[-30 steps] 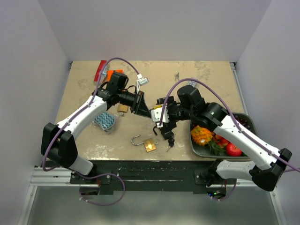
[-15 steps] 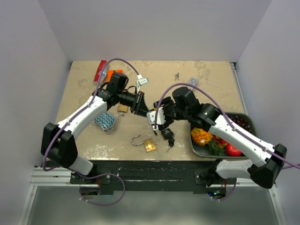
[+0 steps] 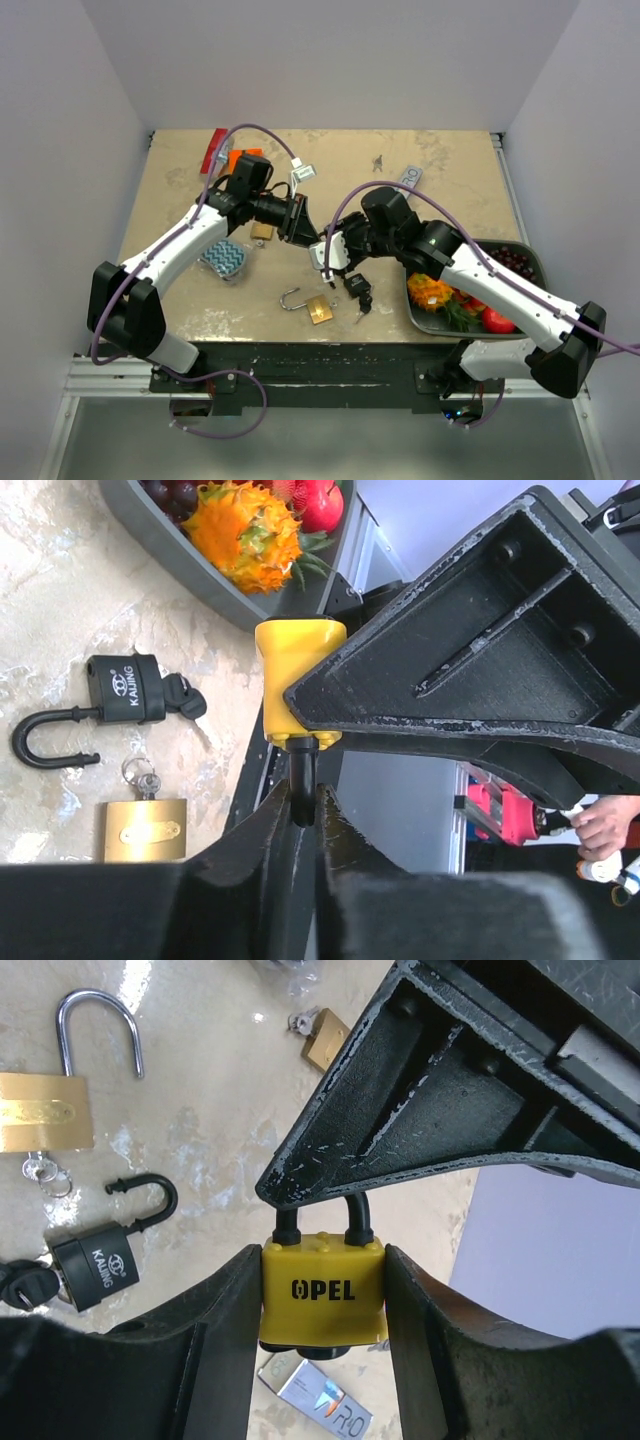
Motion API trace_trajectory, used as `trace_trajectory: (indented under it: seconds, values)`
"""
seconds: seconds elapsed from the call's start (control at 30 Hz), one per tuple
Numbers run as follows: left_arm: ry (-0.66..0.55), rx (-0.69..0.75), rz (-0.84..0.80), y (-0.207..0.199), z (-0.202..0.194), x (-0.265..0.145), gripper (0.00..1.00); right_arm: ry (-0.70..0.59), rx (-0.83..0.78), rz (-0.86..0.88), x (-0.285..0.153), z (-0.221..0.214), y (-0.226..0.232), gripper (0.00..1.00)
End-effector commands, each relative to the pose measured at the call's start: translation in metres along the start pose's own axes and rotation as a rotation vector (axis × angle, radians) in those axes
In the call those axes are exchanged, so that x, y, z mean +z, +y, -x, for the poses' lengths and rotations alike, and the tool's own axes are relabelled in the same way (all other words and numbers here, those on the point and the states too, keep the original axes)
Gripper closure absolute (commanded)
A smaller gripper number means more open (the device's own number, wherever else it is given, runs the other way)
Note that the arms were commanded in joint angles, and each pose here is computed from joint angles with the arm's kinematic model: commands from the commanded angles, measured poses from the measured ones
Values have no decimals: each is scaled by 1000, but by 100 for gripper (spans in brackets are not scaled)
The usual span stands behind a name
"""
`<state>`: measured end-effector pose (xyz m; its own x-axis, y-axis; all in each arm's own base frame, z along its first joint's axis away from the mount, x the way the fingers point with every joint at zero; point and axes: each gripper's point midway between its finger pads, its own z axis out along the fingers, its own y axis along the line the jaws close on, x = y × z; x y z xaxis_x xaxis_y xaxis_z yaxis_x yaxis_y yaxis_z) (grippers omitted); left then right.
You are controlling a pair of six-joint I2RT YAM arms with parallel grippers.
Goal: Lock with the key
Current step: Place the lock at the center of the board.
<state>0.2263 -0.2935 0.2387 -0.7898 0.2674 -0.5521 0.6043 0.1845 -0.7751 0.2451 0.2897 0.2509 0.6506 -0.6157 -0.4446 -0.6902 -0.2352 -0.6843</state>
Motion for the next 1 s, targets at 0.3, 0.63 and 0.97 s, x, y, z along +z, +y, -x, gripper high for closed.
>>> trace_trajectory:
  seconds: [0.3, 0.63, 0.97]
  values:
    - [-338, 242, 295, 21, 76, -98, 1, 25, 449, -199, 0, -24, -68, 100]
    - [-709, 239, 744, 48, 107, -243, 1, 200, 1178, -599, 36, -171, -144, 100]
    - [-691, 129, 1004, 56, 74, -277, 1, 317, 1411, -936, 94, -280, -187, 100]
